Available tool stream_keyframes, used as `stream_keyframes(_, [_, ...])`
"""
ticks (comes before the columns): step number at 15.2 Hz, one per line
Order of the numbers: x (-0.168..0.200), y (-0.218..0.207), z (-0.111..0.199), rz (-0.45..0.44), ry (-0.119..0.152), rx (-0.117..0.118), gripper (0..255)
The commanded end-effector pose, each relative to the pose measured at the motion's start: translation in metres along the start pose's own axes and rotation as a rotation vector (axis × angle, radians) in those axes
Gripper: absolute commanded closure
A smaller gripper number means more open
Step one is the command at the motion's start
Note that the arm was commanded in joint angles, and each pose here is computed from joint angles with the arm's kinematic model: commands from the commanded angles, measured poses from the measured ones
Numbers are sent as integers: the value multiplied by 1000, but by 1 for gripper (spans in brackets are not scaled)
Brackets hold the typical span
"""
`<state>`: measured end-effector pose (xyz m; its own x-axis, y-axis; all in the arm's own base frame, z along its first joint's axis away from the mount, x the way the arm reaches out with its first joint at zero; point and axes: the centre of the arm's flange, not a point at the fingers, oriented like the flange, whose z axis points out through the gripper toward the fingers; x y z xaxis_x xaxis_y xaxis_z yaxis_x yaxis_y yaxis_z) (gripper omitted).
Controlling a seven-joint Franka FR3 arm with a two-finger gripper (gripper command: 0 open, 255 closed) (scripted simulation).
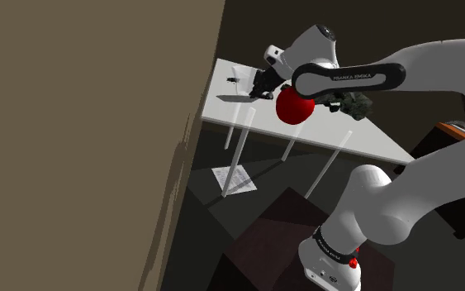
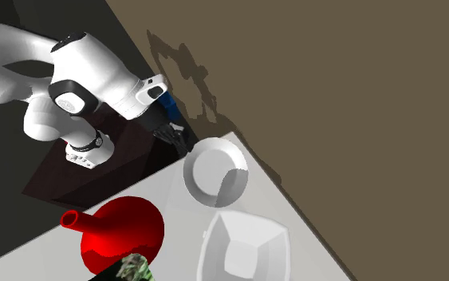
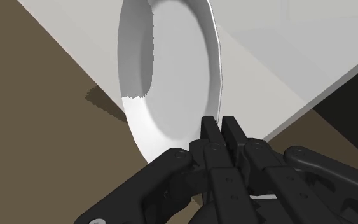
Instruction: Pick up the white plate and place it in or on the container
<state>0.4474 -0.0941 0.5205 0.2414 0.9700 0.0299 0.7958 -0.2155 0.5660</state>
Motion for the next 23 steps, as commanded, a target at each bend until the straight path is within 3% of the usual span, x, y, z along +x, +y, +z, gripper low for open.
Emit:
stream_keyframes(1, [2,6,-8,0,0,0,255])
stream_keyframes(21, [5,66,-95,0,0,0,255])
stream_keyframes(23, [-17,80,-89,0,0,0,255])
